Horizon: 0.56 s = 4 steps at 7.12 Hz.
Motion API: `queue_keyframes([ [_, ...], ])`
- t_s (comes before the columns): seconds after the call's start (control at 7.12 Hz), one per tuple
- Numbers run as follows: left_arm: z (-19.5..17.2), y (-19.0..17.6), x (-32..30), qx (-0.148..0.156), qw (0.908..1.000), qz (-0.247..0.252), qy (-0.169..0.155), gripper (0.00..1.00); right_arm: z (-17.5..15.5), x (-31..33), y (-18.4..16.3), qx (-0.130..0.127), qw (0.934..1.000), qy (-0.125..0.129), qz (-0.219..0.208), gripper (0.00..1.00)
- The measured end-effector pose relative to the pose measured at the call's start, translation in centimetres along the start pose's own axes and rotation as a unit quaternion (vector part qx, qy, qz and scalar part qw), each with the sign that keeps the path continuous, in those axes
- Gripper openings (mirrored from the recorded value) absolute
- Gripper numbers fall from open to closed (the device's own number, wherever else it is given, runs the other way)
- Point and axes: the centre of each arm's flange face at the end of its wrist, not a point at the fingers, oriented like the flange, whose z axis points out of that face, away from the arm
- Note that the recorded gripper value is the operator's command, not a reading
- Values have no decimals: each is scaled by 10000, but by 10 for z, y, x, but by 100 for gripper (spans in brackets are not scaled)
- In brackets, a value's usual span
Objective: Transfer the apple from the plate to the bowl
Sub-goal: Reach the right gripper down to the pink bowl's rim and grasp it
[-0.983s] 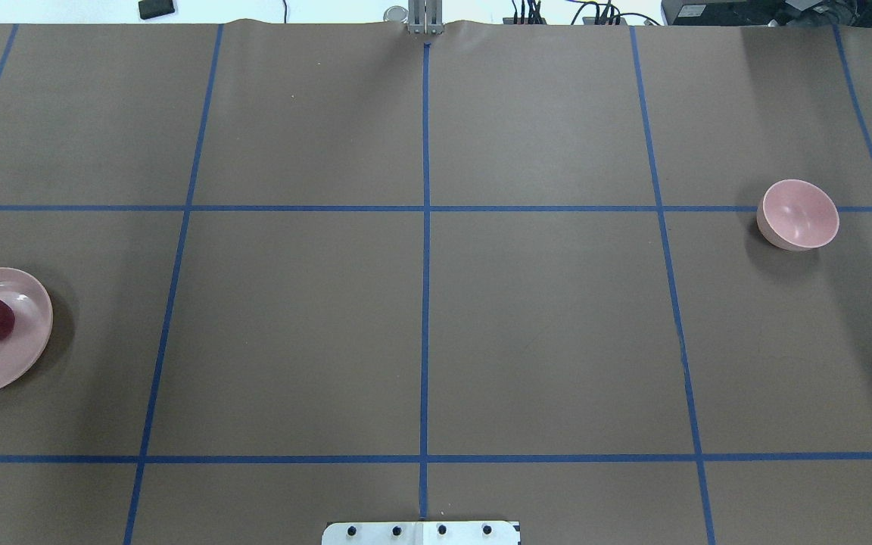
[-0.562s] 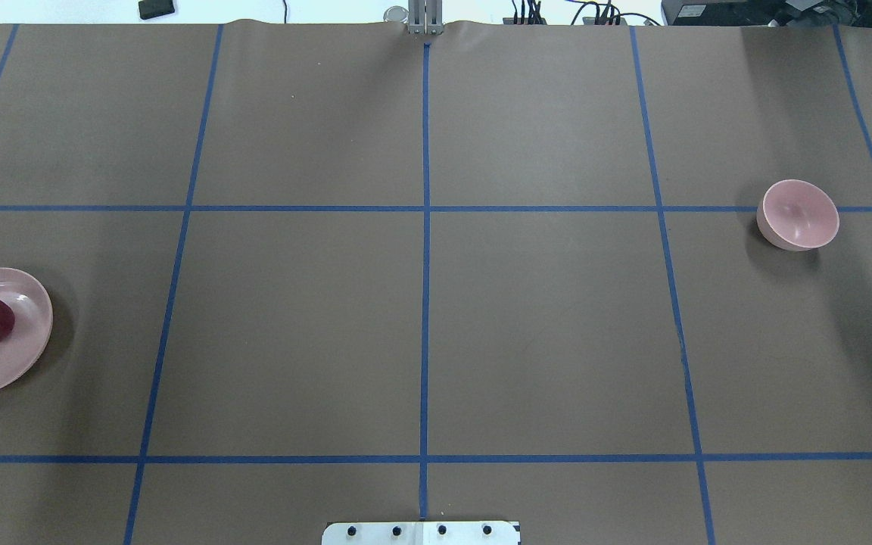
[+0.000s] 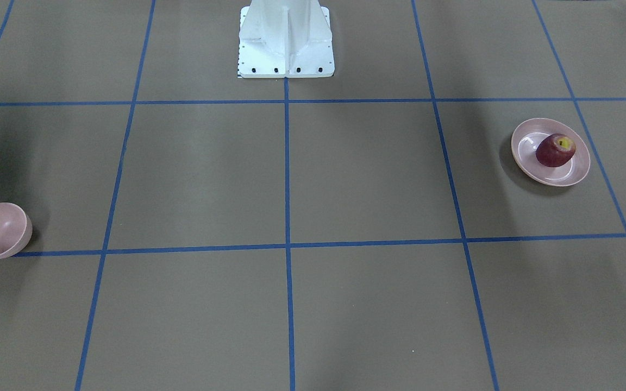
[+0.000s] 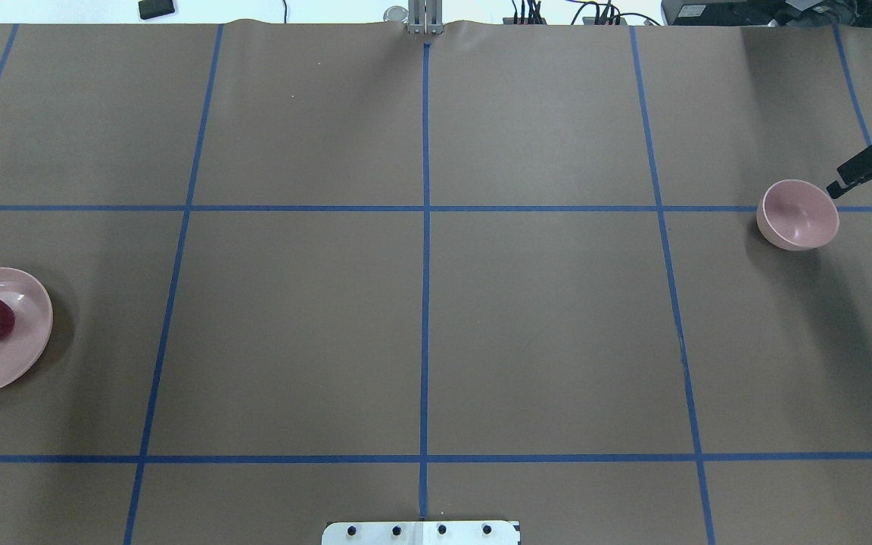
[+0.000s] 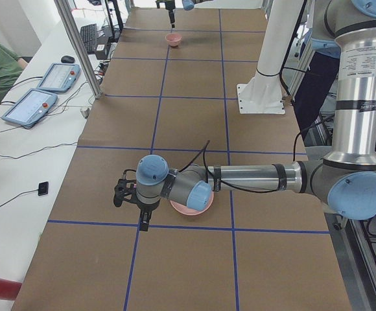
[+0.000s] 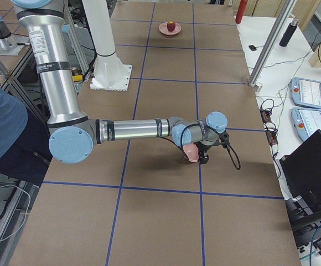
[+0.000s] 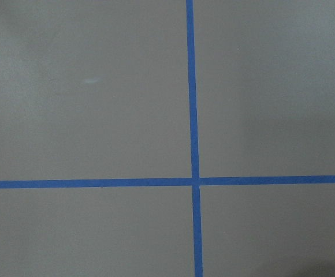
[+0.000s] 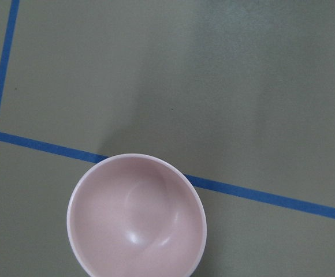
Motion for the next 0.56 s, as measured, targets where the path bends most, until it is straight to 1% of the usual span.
queue_keyframes([
  [0.28,-1,-1,1,10,10000,-1,0,99,29,0,-1,-258,9997,20,23,100],
  [0.42,-1,-2,2,19,10000,4,2,99,39,2,0,-345,9994,36,37,95],
  [0.56,-2,-2,3,25,10000,9,6,99,46,4,2,-407,9991,55,54,61],
])
